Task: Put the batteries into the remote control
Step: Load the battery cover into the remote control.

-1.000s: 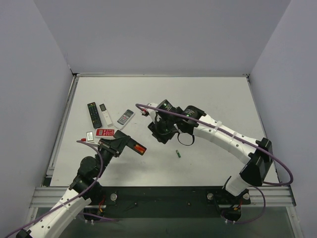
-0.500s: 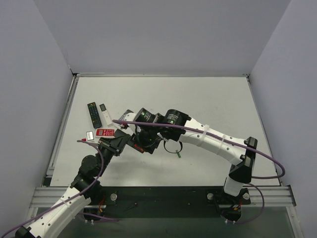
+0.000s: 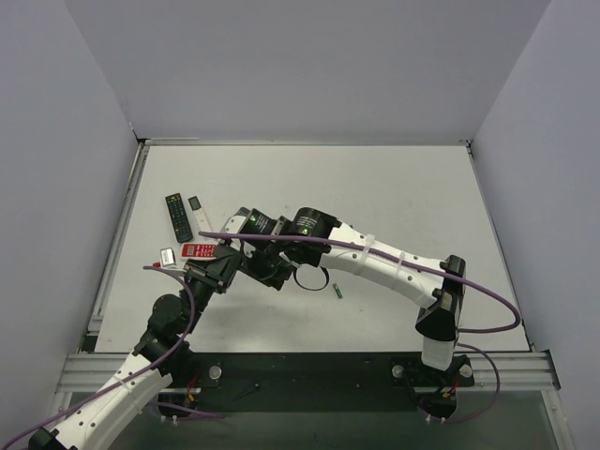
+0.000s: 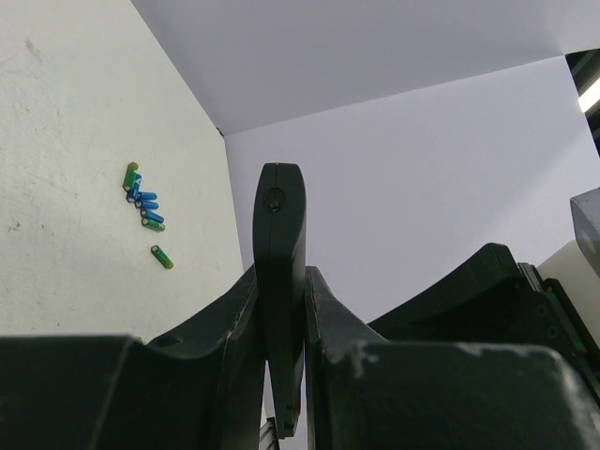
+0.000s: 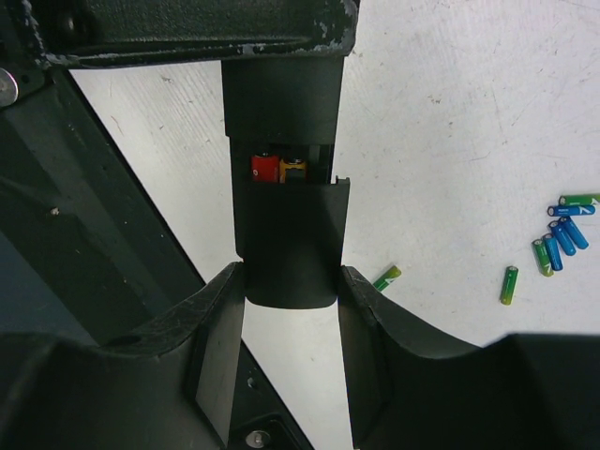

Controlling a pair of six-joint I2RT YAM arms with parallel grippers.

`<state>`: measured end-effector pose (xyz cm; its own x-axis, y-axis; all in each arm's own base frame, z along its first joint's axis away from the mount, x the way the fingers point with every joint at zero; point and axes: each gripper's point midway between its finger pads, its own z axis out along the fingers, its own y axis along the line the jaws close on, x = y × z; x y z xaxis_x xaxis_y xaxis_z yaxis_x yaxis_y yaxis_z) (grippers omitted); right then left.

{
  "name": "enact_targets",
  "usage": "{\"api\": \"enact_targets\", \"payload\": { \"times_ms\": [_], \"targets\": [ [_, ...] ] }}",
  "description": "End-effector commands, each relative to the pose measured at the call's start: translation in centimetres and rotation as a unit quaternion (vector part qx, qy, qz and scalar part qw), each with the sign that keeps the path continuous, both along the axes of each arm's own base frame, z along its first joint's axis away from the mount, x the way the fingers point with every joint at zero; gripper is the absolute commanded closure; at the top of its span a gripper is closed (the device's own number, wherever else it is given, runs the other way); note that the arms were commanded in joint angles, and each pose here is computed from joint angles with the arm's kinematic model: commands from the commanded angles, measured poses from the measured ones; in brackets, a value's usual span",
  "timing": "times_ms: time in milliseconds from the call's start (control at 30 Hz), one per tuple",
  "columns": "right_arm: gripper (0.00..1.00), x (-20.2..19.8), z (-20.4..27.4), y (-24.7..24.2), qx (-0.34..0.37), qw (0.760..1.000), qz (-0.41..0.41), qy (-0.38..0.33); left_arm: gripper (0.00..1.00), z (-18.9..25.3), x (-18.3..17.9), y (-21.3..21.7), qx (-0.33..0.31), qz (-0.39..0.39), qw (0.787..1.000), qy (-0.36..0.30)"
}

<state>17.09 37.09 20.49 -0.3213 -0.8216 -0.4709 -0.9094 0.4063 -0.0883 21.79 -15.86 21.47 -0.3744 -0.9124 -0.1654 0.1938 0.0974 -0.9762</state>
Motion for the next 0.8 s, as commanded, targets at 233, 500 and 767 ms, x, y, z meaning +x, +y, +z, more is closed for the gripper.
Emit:
{"api": "enact_targets", "payload": {
  "times_ms": [233,500,767],
  "targets": [
    [0.88,0.14,0.59,0.0,-0.013,1.0,-0.008,-0.015,1.0,-5.73,0.08,0.39,0.01,0.009,1.0,0.027],
    [0.88,-0.03,0.23,0.2,-0.015,1.0,-0.007,-0.009,1.0,-5.63,0.06,0.4,0.011,0.009,1.0,0.024],
    [0.88,-0.27,0.85,0.48,-0.004,1.0,-0.014,-0.005,1.0,-5.73,0.12,0.44,0.018,0.011,1.0,0.022]
  ]
}}
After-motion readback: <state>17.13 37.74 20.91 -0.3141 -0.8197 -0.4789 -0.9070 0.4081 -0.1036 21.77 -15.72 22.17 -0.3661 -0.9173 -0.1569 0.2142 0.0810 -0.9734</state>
